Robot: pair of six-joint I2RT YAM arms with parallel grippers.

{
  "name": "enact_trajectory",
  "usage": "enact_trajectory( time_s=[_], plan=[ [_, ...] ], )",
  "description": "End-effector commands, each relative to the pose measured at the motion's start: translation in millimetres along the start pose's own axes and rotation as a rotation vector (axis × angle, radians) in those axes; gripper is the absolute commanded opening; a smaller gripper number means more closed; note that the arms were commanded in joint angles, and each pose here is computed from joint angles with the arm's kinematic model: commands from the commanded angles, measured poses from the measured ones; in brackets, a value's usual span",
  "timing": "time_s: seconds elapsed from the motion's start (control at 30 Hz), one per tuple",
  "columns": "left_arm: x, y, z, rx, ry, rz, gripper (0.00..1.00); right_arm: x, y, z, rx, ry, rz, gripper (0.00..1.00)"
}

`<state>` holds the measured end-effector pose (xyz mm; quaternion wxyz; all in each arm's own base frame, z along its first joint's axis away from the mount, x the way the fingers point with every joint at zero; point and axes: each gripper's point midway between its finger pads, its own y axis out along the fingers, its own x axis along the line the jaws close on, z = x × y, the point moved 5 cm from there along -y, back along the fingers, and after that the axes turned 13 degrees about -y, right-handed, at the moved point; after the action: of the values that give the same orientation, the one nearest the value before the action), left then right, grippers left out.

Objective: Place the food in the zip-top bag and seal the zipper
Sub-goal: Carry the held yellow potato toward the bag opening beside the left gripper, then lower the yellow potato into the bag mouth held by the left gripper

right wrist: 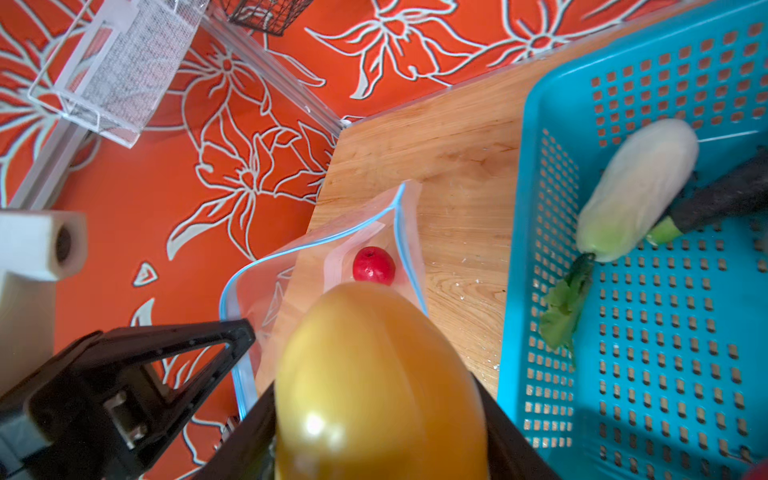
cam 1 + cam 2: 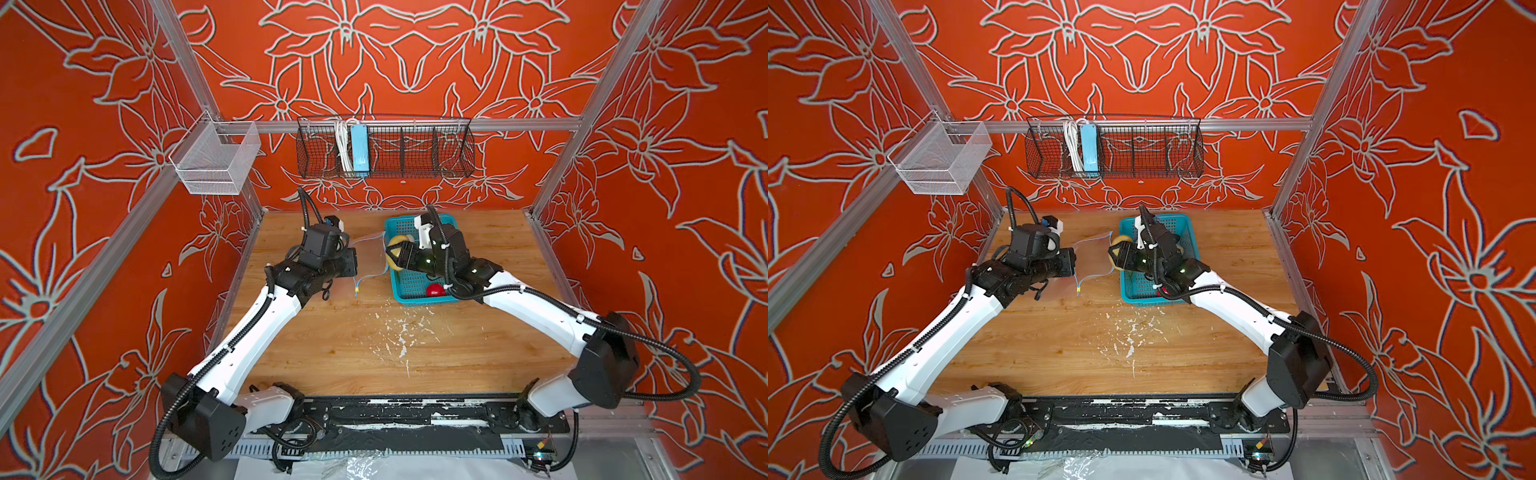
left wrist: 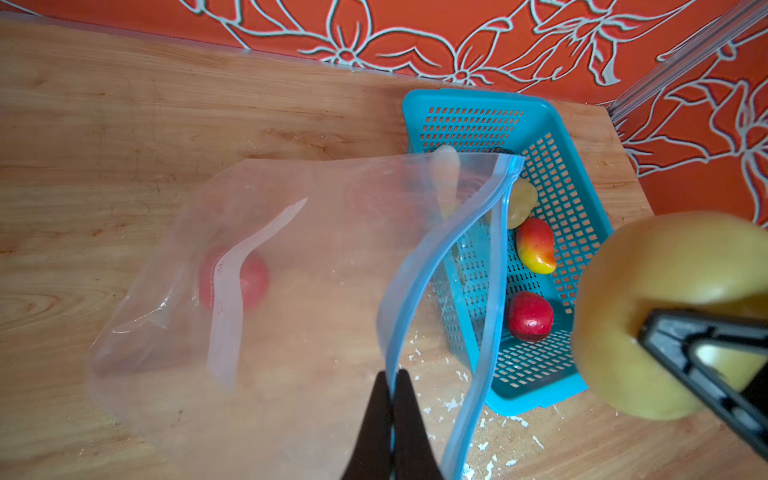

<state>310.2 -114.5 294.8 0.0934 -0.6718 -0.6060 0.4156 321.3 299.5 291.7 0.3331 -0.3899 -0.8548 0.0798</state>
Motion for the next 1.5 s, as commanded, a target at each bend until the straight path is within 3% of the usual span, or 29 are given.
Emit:
enact_trajectory(
  time_s=[0.0, 0.47, 0.87, 1.47],
  plan=[
    [2.5, 2.6, 0.0, 0.004, -0.007, -0.005, 0.00, 13.6, 6.3, -10.9, -0.043, -0.064, -0.018, 0.43],
    [1.3, 1.4, 0.2, 0.007, -0.007, 0.004, 0.00, 38.0, 46.6, -3.4, -0.021, -0.110, -0.079, 0.42],
    [0.4, -0.4, -0.3, 0.007, -0.009, 0.009, 0.00, 40.9, 70.6, 7.1, 0.019, -0.128, -0.043, 0.42],
    [-0.3, -0.3, 0.0, 0.008, -0.012, 0.016, 0.00, 42.4, 81.9, 32.7, 0.099, -0.163, -0.006, 0.46]
  ],
)
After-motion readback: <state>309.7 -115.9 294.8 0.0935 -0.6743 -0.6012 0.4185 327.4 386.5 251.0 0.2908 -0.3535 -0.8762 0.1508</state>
